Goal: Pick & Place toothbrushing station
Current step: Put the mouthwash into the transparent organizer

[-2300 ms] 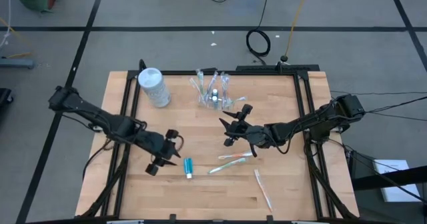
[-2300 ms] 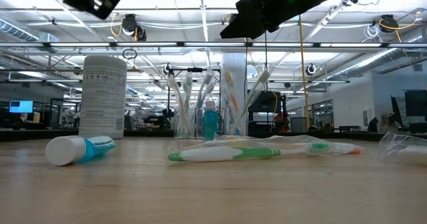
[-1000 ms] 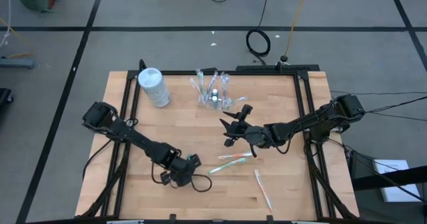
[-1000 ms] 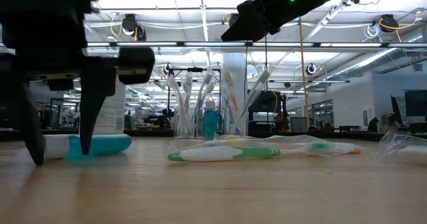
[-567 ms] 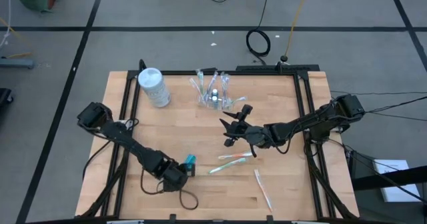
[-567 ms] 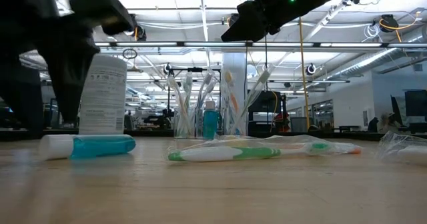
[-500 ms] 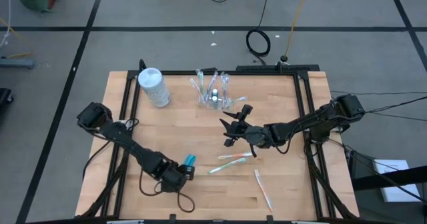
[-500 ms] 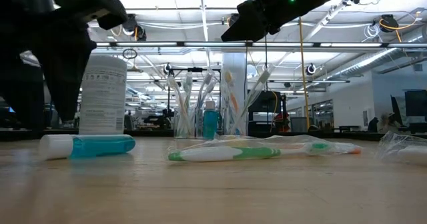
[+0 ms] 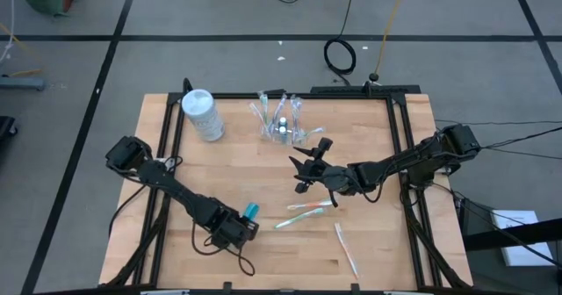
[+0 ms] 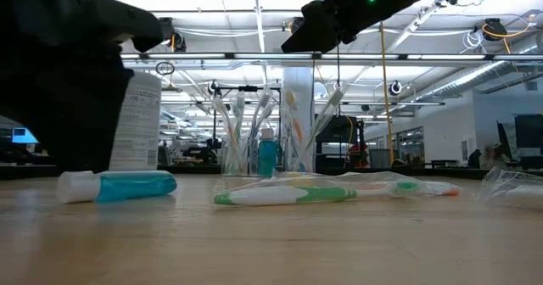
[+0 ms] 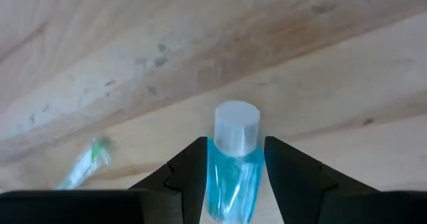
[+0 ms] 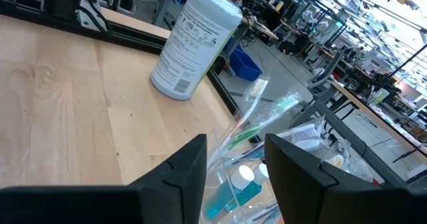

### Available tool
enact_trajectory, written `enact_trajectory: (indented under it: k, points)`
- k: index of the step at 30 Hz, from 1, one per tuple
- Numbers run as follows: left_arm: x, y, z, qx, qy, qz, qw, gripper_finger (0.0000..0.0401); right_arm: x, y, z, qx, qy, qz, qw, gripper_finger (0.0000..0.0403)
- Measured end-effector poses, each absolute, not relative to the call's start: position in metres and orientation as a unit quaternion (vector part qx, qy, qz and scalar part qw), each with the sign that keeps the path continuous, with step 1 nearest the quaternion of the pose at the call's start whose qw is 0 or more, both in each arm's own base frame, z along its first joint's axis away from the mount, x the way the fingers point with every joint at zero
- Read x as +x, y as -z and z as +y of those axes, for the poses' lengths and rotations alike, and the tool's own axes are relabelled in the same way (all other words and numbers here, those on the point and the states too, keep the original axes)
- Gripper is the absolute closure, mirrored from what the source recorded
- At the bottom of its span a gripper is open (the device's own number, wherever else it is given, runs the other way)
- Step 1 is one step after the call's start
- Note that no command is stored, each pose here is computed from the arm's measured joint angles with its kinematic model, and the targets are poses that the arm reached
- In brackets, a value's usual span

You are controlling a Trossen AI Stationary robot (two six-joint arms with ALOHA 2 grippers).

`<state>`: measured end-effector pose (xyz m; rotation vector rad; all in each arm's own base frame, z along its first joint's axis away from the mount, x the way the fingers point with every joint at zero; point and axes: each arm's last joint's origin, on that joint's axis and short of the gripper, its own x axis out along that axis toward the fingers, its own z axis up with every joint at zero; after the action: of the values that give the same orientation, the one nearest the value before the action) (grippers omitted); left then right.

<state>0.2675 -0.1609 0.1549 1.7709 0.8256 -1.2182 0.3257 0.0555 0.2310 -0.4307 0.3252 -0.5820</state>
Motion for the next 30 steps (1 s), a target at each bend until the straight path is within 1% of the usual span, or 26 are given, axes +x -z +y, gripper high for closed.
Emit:
enact_trajectory:
  k: [4,10,15,19,26,28,30]
  points:
    - [0.268,-0.155,-0.161,0.691,0.485,0.331,0.423,0.0249,0.326,-0.231,0.056,-0.21,0.283,0.158,0.922,0.0261]
    - [0.268,-0.155,-0.161,0.681,0.497,0.324,0.429,0.0249,0.326,-0.231,0.056,-0.21,0.283,0.158,0.922,0.0261]
    - [0.272,-0.152,-0.158,0.648,0.514,0.327,0.457,0.0249,0.326,-0.231,0.056,-0.21,0.283,0.158,0.922,0.0261]
    - [0.276,-0.142,-0.156,0.65,0.524,0.329,0.441,0.025,0.326,-0.231,0.056,-0.21,0.283,0.158,0.922,0.0261]
    - [0.28,-0.141,-0.153,0.663,0.53,0.313,0.426,0.025,0.326,-0.231,0.056,-0.21,0.283,0.158,0.922,0.0261]
    - [0.28,-0.14,-0.153,0.66,0.531,0.314,0.429,0.0257,0.326,-0.231,0.056,-0.21,0.283,0.158,0.922,0.0261]
    - [0.279,-0.14,-0.152,0.656,0.533,0.316,0.432,0.0273,0.326,-0.231,0.056,-0.21,0.283,0.158,0.922,0.0261]
